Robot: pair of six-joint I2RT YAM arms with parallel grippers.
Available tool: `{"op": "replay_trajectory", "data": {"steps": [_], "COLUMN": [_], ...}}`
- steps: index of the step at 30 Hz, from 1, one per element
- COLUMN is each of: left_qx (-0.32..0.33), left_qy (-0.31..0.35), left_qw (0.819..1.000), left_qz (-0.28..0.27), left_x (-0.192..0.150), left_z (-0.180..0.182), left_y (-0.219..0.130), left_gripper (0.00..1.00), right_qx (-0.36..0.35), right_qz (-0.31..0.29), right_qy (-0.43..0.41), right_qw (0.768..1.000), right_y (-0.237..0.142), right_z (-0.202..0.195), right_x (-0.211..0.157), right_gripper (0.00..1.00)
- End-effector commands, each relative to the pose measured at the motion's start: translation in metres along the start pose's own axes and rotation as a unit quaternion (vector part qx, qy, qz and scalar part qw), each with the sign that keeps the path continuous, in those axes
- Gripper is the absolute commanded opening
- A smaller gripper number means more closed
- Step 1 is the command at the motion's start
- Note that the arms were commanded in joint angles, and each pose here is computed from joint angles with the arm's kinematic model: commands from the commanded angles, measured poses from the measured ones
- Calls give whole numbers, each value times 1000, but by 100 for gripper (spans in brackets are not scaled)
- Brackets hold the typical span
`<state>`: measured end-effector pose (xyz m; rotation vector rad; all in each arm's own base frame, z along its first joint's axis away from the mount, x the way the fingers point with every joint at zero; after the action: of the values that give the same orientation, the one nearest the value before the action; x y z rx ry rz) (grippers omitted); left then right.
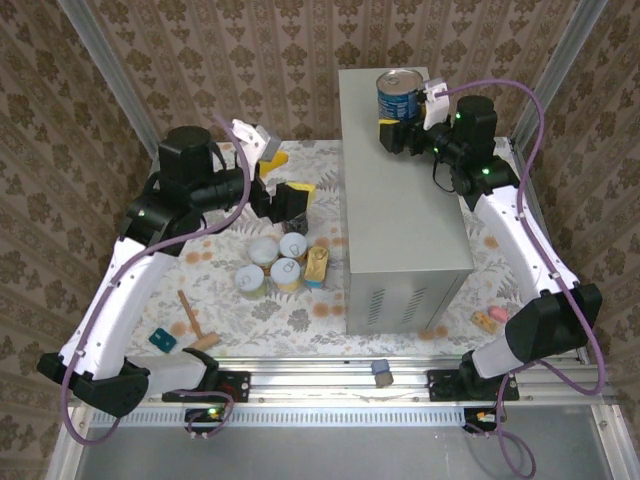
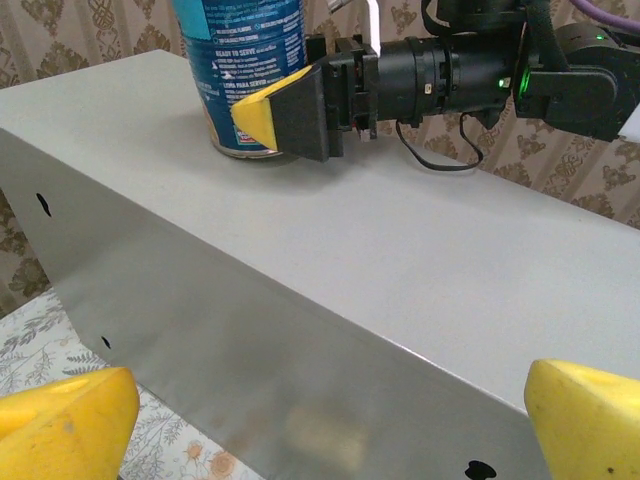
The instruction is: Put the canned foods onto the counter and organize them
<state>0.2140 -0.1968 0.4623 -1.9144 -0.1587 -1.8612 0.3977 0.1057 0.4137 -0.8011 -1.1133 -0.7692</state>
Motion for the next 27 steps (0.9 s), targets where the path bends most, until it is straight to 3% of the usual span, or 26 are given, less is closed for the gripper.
{"op": "replay_trajectory", "data": {"steps": [1, 16, 27], "left_qx": [6, 14, 22], "left_qy": [23, 34, 40], "left_qw": [1000, 999, 999], "left_qz": [-12, -4, -4], "left_x": [2, -17, -20], "left_z": [-4, -9, -9], "left_y": [-6, -12, -16], "left_gripper": [100, 100, 100], "right_qx": [15, 9, 18], "right_qz": [-56, -86, -96], "right_qy": [-29, -40, -33], "right_qw": [998, 995, 995], "right_y": [-22, -43, -36], "right_z": [12, 20, 20], "right_x": [29, 52, 61], "right_gripper": [90, 97, 89]}}
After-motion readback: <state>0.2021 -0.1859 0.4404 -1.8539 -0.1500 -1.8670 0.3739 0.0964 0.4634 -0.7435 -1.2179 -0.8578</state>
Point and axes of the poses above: each hand's point on the last joint's axis, 136 mm out from that joint toward the fingers, its own y axis out along the fingers, its own z axis along the line the jaws close on, x = y × z, the point moved 7 cm from there along -y, back along the fingers, and after that the axes turned 9 degrees about y, right-handed, at the moved point
